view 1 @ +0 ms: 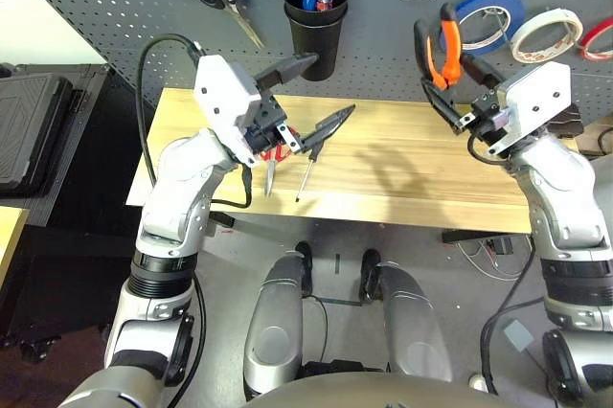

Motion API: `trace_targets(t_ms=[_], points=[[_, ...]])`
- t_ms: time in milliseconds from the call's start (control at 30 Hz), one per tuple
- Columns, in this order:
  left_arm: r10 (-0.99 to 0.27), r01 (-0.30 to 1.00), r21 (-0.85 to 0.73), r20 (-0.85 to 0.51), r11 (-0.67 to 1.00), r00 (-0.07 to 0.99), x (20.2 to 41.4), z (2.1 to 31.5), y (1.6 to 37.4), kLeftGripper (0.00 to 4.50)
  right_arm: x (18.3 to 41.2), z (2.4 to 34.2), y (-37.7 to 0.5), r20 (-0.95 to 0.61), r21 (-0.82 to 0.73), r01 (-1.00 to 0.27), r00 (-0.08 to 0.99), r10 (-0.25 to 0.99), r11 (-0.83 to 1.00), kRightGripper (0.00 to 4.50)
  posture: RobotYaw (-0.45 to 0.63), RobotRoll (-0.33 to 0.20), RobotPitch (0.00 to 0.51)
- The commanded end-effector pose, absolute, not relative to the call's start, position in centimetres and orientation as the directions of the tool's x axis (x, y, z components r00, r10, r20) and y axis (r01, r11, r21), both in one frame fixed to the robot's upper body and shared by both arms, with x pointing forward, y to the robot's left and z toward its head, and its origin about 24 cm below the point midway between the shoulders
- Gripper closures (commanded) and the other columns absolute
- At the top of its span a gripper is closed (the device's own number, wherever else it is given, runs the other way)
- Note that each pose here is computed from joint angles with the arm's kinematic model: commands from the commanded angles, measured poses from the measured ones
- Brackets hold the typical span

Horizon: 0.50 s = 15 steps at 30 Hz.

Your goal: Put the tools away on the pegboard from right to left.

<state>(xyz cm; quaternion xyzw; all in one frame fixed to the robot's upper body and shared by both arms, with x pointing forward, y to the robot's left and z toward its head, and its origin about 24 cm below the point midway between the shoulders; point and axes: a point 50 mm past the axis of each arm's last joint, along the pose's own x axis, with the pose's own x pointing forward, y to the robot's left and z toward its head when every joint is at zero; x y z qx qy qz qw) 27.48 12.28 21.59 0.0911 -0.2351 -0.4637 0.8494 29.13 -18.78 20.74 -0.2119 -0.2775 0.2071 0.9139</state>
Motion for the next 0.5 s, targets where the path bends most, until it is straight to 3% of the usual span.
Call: trace_targets(t_ms=[33,500], points=[[-0.829,0.753,0.368,0.365,0.546,0.423,27.0,22.7,12.0,0.00,29.0,23.0,-17.9,0.511,-0.521,-0.209,0.700,0.499,0.828,2.04,0.12,0.000,0.210],[-0.820,0.736,0.375,0.367,0.563,0.440,27.3,22.8,11.9,0.00,31.3,28.2,-14.3,0.654,-0.426,-0.227,0.592,0.471,0.876,2.04,0.14,0.000,0.203]])
